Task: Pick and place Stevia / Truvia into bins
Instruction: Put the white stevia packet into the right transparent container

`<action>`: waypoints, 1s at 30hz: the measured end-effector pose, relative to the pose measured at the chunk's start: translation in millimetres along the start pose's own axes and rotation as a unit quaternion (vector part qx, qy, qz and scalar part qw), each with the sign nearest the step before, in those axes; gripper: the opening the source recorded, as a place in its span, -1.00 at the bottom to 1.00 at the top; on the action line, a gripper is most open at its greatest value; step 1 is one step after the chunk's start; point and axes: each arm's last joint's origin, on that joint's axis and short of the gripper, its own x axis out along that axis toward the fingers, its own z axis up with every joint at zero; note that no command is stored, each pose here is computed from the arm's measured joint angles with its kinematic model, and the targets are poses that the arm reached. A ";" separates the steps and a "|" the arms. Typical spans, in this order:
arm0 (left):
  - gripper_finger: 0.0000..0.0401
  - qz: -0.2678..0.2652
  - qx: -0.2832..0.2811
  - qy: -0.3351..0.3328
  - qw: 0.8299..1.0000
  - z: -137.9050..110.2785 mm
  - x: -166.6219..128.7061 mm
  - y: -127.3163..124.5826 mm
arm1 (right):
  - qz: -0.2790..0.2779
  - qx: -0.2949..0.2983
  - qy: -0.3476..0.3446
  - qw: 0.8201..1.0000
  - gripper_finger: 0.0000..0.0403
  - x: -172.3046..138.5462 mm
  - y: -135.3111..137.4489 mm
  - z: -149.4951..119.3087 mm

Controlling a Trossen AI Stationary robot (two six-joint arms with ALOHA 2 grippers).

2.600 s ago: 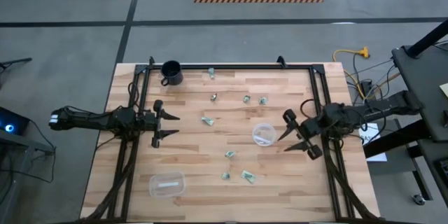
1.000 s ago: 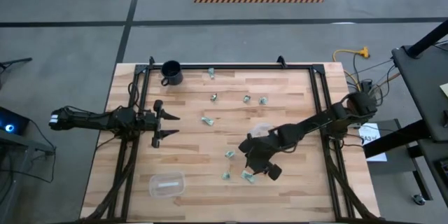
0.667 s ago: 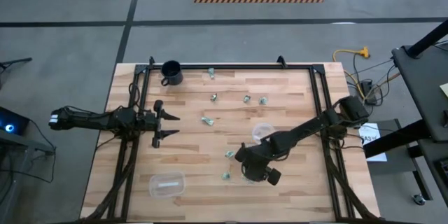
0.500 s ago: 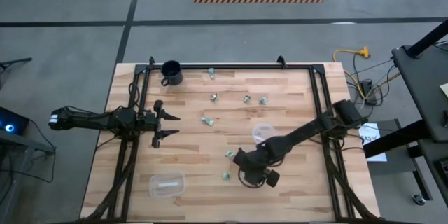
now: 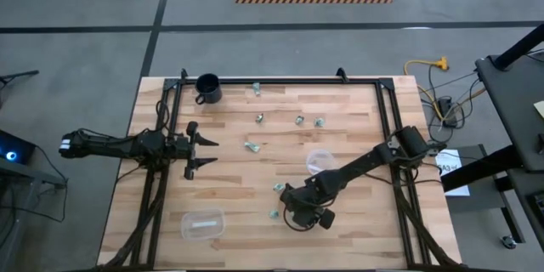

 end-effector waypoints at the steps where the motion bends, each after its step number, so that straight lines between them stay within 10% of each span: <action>1: 0.06 0.000 0.000 0.000 1.000 0.0 0.0 0.0 | -0.001 0.000 -0.001 1.000 -0.09 -0.7 0.0 0.3; 11: 0.06 0.000 0.000 0.000 1.000 0.0 0.0 0.0 | -0.015 0.027 -0.006 1.000 -0.14 -8.7 1.4 2.2; 22: 0.06 0.000 0.000 0.000 1.000 0.0 0.0 0.0 | 0.010 0.029 -0.008 1.000 -0.90 -8.7 3.1 0.6; 30: 0.06 0.000 0.000 0.000 1.000 0.0 0.0 0.0 | 0.012 0.026 -0.011 1.000 -0.95 -8.5 3.2 0.7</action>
